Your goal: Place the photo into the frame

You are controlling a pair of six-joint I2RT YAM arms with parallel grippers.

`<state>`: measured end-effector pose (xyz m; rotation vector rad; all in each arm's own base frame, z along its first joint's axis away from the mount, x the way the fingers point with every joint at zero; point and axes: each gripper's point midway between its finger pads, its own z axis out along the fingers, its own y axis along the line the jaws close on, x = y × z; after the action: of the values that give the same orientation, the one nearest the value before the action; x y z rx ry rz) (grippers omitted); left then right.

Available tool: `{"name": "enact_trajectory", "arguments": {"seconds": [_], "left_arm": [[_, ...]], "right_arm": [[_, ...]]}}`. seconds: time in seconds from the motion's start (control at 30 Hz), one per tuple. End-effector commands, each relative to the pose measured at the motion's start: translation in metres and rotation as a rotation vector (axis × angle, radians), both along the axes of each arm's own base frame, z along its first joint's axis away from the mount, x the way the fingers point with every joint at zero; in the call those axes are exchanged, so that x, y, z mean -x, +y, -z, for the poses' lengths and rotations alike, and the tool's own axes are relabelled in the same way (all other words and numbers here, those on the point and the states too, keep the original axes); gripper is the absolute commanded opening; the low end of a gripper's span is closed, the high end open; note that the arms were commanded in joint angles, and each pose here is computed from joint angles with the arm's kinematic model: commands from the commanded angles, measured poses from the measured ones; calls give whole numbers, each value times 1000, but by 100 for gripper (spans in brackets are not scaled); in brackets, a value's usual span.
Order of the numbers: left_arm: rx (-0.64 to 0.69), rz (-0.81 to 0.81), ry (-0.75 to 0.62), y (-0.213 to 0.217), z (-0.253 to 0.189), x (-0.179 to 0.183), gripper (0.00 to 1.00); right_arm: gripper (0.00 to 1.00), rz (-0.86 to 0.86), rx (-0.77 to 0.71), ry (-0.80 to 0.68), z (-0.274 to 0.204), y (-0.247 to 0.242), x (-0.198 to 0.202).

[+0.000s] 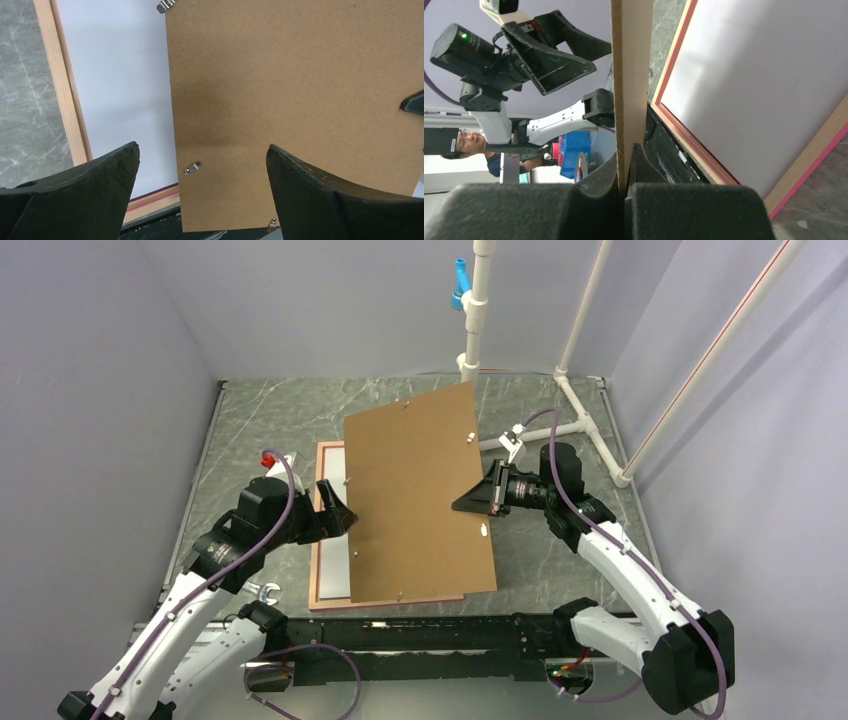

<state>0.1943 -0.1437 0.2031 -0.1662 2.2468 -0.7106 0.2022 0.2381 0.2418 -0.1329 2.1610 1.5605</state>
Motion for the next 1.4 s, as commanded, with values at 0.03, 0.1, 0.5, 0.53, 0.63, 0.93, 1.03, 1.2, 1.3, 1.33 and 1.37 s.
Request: {"name": "enact_trajectory", "arguments": {"seconds": [0.03, 0.1, 0.5, 0.53, 0.63, 0.93, 1.03, 1.2, 1.3, 1.33, 1.37], "left_arm": [[-28, 15, 15, 3, 4, -2, 99], [-40, 15, 34, 5, 11, -3, 99], [-54, -90, 144, 40, 69, -8, 99], [-49, -105, 149, 44, 73, -9, 99], [-35, -137, 145, 52, 78, -13, 99], [-93, -282, 192, 79, 91, -18, 81], [-108, -302, 211, 83, 99, -21, 72], [-112, -301, 274, 81, 127, -22, 57], [-145, -316, 309, 86, 138, -22, 54], [-154, -320, 314, 87, 140, -23, 52], [-162, -323, 318, 89, 142, -23, 50]], "right_arm": [[0, -36, -38, -101, -11, 10, -16], [0, -53, -35, -91, -5, 14, -20], [0, -65, -33, -27, 20, 30, -42], [0, -64, -30, -20, 22, 31, -44], [0, -61, -33, 4, 27, 35, -48], [0, -38, -35, 86, 39, 45, -55], [0, -23, -28, 112, 45, 46, -58], [0, -13, -34, 150, 48, 49, -64], [0, -1, -23, 160, 51, 49, -68], [0, -2, -21, 166, 52, 50, -69], [0, -2, -21, 170, 53, 51, -71]]}}
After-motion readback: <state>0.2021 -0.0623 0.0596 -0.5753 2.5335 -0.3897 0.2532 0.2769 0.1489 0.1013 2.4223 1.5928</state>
